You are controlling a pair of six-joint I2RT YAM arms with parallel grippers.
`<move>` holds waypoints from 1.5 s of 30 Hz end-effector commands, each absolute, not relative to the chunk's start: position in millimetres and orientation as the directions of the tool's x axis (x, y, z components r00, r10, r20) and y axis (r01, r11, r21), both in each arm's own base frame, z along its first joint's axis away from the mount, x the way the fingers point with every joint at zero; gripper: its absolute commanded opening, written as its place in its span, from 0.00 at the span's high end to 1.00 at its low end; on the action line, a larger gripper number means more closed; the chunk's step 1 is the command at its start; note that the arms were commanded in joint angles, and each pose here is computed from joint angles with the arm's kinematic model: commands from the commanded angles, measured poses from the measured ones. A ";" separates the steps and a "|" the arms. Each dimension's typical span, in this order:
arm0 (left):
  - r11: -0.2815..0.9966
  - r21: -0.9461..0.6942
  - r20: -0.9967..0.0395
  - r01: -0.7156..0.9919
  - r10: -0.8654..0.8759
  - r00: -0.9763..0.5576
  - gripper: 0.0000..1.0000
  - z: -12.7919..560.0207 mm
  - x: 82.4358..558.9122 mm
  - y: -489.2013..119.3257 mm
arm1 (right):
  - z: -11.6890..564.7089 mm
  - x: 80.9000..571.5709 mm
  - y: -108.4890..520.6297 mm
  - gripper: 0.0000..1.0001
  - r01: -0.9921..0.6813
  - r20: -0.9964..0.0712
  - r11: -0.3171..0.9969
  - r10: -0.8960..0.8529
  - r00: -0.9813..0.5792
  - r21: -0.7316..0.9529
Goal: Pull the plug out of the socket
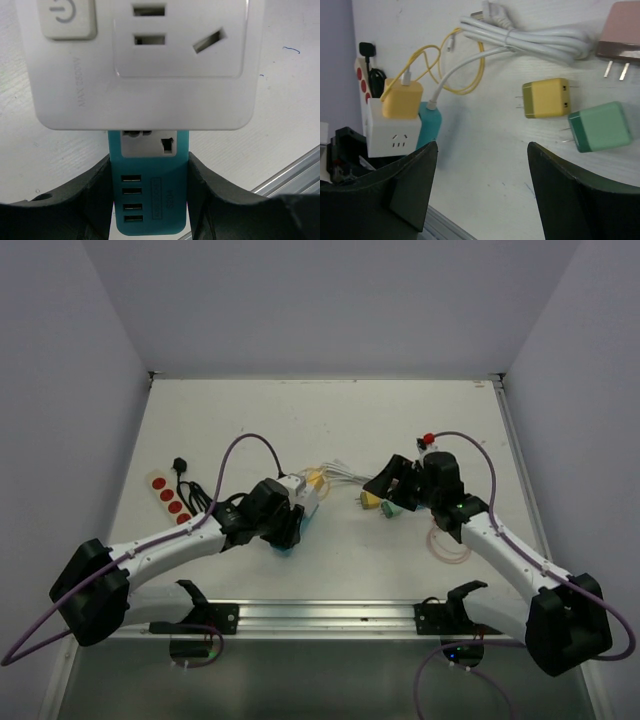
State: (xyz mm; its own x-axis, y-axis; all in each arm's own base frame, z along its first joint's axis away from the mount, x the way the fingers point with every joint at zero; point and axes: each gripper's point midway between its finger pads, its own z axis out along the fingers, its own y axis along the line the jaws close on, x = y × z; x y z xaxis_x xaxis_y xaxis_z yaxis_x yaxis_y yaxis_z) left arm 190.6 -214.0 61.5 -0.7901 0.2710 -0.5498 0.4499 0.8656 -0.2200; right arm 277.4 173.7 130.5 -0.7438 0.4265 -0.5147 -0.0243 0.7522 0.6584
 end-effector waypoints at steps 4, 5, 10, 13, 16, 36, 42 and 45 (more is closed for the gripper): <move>0.800 -0.265 -0.686 0.539 0.236 -0.688 1.00 97.7 205.3 -245.6 | 184.0 295.3 231.3 0.24 -0.081 -0.484 0.610 0.533 -0.694 0.788; 0.799 -0.266 -0.688 0.539 0.234 -0.687 1.00 98.6 205.5 -246.3 | 182.3 293.2 242.9 0.24 -0.093 -0.479 0.604 0.520 -0.707 0.792; 0.782 -0.273 -0.707 0.561 0.233 -0.668 1.00 108.0 203.7 -256.2 | 181.5 290.3 277.9 0.24 -0.110 -0.444 0.565 0.498 -0.745 0.818; 0.775 -0.273 -0.713 0.570 0.235 -0.661 1.00 110.6 202.7 -259.6 | 179.0 287.4 295.7 0.24 -0.121 -0.435 0.554 0.480 -0.762 0.824; 0.771 -0.276 -0.719 0.574 0.231 -0.656 1.00 113.0 202.7 -261.9 | 172.6 287.7 304.2 0.24 -0.114 -0.430 0.559 0.475 -0.768 0.822; 0.765 -0.306 -0.729 0.567 0.195 -0.657 1.00 109.2 194.3 -260.7 | 158.6 298.2 299.8 0.29 -0.017 -0.362 0.503 0.598 -0.715 0.864; 0.765 -0.318 -0.735 0.560 0.174 -0.656 1.00 111.4 195.2 -261.8 | 155.1 296.9 300.9 0.33 -0.007 -0.348 0.495 0.601 -0.720 0.869; 0.762 -0.328 -0.739 0.558 0.161 -0.654 1.00 114.7 196.9 -264.7 | 153.4 294.4 303.1 0.36 -0.008 -0.337 0.484 0.598 -0.727 0.875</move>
State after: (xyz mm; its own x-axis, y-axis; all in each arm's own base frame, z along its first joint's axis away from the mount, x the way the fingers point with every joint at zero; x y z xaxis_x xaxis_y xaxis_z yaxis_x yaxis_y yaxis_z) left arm 179.0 -236.7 72.9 -0.7368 0.2678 -0.6208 0.5183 0.8134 -0.2642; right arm 290.5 300.8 141.7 -0.7540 0.5639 -0.3369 0.0120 0.5247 0.8512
